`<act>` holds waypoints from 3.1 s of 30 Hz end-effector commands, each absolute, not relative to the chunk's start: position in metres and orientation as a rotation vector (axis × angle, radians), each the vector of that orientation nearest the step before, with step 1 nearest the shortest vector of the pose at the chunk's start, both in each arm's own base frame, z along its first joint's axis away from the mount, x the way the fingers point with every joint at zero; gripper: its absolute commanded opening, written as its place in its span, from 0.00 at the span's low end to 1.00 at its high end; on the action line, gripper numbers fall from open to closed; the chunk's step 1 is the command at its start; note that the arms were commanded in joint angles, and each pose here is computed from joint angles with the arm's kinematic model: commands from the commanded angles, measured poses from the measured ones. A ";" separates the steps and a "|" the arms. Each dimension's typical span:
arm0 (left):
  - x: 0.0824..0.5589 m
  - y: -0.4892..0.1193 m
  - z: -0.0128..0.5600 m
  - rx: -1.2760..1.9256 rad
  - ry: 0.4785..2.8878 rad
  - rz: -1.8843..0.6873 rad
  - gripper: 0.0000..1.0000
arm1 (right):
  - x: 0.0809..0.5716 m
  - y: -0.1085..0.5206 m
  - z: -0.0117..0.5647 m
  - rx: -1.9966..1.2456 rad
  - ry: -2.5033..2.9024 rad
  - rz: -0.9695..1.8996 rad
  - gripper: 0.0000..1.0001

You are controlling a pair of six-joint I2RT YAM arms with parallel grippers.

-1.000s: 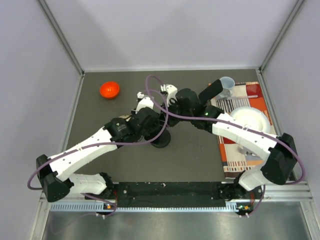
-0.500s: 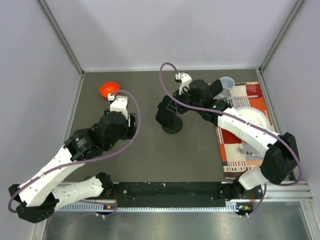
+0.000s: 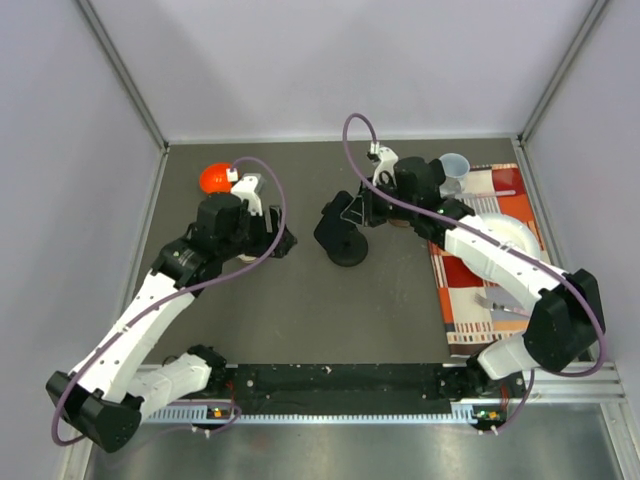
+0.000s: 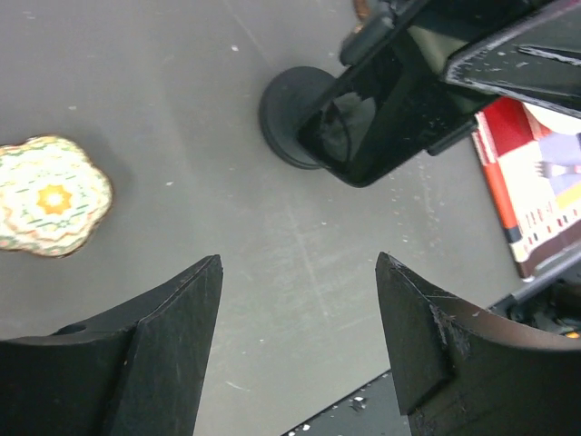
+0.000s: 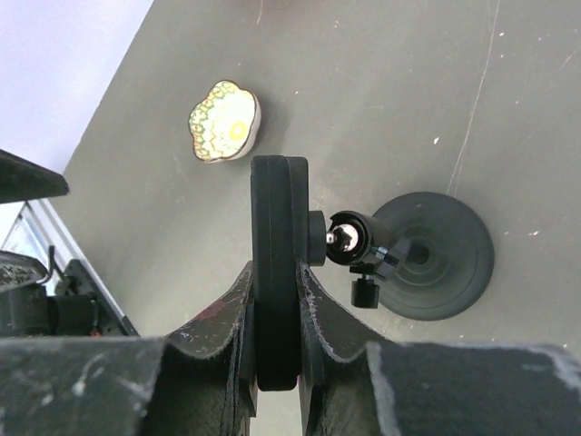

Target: Place the phone on the phone stand

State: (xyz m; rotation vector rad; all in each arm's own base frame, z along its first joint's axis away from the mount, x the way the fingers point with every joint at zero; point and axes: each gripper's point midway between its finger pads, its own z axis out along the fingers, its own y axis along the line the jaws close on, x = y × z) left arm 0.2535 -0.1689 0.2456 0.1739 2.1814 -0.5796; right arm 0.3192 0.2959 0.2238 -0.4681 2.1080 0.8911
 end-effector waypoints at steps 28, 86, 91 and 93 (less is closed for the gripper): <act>0.269 -0.193 0.264 0.305 2.089 -0.706 0.98 | 0.310 0.140 0.269 0.071 2.110 0.494 0.00; 0.266 -0.189 0.231 0.327 2.100 -0.709 0.98 | 0.336 0.140 0.280 0.120 1.952 0.647 0.46; 0.267 -0.189 0.232 0.326 2.097 -0.714 0.98 | 0.327 0.142 0.291 0.102 1.951 0.668 0.64; 0.266 -0.189 0.232 0.327 2.098 -0.719 0.98 | 0.323 0.141 0.294 0.093 1.948 0.668 0.71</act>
